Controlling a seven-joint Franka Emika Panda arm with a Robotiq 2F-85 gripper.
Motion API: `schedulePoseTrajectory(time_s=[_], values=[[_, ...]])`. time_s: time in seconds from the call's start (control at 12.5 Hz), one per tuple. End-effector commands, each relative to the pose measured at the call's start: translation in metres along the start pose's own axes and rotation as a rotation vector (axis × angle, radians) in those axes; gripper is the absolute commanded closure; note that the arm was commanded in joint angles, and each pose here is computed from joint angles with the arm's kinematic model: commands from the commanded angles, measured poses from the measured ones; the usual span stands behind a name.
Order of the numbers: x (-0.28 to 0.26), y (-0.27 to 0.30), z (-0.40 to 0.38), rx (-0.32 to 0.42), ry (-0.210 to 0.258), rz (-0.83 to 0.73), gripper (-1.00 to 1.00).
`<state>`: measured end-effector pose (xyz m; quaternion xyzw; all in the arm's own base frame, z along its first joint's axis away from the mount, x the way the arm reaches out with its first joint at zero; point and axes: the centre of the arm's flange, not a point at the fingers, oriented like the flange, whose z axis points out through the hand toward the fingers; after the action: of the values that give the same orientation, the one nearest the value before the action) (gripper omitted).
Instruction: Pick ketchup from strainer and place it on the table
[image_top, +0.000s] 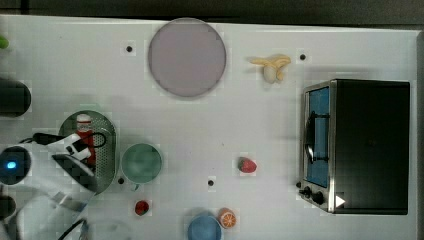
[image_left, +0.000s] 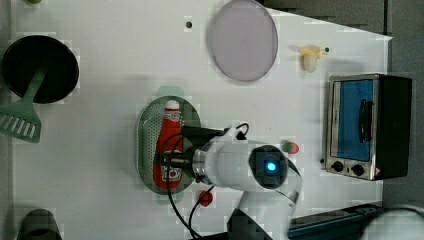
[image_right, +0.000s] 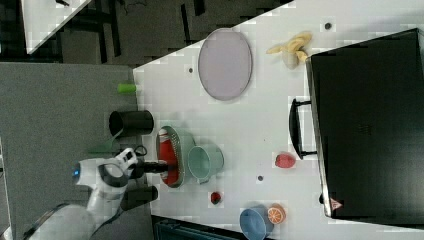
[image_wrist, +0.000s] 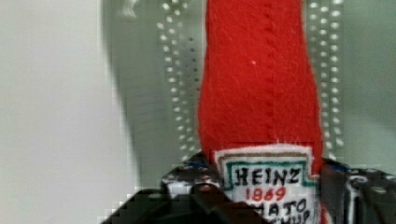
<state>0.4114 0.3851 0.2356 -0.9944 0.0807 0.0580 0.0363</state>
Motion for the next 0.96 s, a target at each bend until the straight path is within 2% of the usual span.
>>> schedulePoseTrajectory(time_s=[0.08,0.24,0.32,0.56,0.8,0.96], values=[[0.003,-0.023,-0.094,0.036,0.054,0.094,-0.19],[0.018,-0.018,-0.133,0.019,0.0,0.114,-0.19],[0.031,-0.013,-0.152,0.006,-0.012,0.096,-0.19],[0.086,0.019,-0.208,0.009,0.003,0.148,-0.19],[0.14,0.072,-0.246,0.021,0.03,0.268,-0.19],[0.17,0.115,-0.255,0.017,0.046,0.29,-0.19]])
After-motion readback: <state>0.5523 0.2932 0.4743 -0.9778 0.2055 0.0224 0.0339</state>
